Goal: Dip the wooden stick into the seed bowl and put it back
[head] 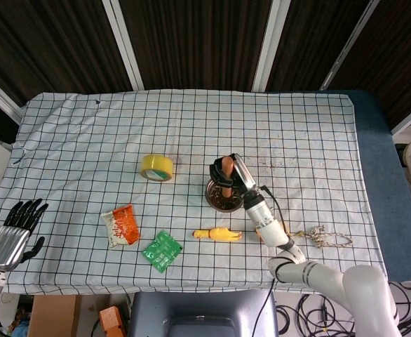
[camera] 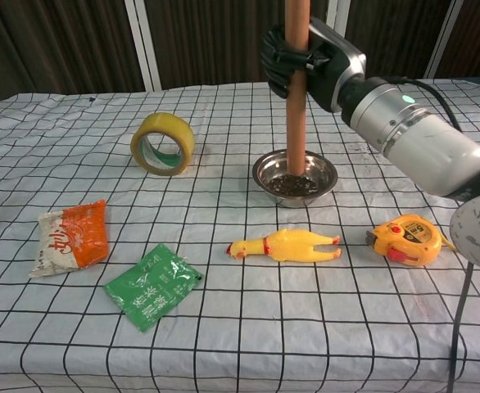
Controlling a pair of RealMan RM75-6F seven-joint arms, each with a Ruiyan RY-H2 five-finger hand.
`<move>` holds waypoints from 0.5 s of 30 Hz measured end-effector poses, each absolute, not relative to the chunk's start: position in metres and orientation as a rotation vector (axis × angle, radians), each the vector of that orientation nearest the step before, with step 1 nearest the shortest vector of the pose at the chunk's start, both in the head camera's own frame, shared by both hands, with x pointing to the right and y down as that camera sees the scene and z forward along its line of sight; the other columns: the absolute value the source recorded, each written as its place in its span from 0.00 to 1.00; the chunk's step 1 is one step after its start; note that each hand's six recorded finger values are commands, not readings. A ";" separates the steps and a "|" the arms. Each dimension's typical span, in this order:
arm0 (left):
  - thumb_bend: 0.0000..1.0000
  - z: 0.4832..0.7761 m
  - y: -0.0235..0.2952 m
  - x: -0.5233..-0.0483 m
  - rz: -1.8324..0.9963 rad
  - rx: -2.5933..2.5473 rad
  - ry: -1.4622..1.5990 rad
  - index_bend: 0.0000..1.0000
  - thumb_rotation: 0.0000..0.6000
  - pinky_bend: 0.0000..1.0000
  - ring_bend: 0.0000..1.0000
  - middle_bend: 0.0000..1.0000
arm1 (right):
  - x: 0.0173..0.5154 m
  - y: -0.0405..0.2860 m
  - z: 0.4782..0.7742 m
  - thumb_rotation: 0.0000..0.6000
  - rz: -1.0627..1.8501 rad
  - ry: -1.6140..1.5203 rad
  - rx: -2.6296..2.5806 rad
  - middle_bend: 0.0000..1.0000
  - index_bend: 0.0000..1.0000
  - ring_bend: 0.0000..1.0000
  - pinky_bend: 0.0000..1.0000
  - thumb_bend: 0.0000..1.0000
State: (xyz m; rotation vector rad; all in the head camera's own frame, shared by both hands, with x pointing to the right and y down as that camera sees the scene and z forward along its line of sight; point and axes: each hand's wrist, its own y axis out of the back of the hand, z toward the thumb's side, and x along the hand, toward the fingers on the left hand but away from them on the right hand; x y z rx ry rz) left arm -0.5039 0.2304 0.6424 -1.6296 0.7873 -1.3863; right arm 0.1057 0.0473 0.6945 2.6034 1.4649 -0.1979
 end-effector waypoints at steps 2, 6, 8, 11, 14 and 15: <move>0.42 0.642 0.230 -0.505 -1.387 -1.630 0.790 0.00 1.00 0.05 0.00 0.00 | 0.097 0.050 0.699 1.00 -0.226 1.451 2.620 0.96 1.00 0.99 1.00 0.70; 0.42 0.641 0.231 -0.507 -1.388 -1.628 0.790 0.00 1.00 0.05 0.00 0.00 | 0.092 0.055 0.710 1.00 -0.275 1.442 2.627 0.96 1.00 0.99 1.00 0.70; 0.42 0.641 0.230 -0.508 -1.391 -1.628 0.793 0.00 1.00 0.05 0.00 0.00 | 0.091 0.057 0.717 1.00 -0.295 1.444 2.615 0.96 1.00 0.99 1.00 0.70; 0.42 0.640 0.229 -0.510 -1.393 -1.623 0.798 0.00 1.00 0.05 0.00 0.00 | 0.093 0.060 0.725 1.00 -0.319 1.448 2.603 0.95 1.00 0.99 1.00 0.70; 0.42 0.639 0.228 -0.511 -1.391 -1.621 0.799 0.00 1.00 0.05 0.00 0.00 | 0.095 0.062 0.732 1.00 -0.344 1.449 2.602 0.96 1.00 0.99 1.00 0.71; 0.42 0.639 0.228 -0.511 -1.391 -1.621 0.800 0.00 1.00 0.05 0.00 0.00 | 0.096 0.063 0.734 1.00 -0.351 1.448 2.600 0.96 1.00 0.99 1.00 0.71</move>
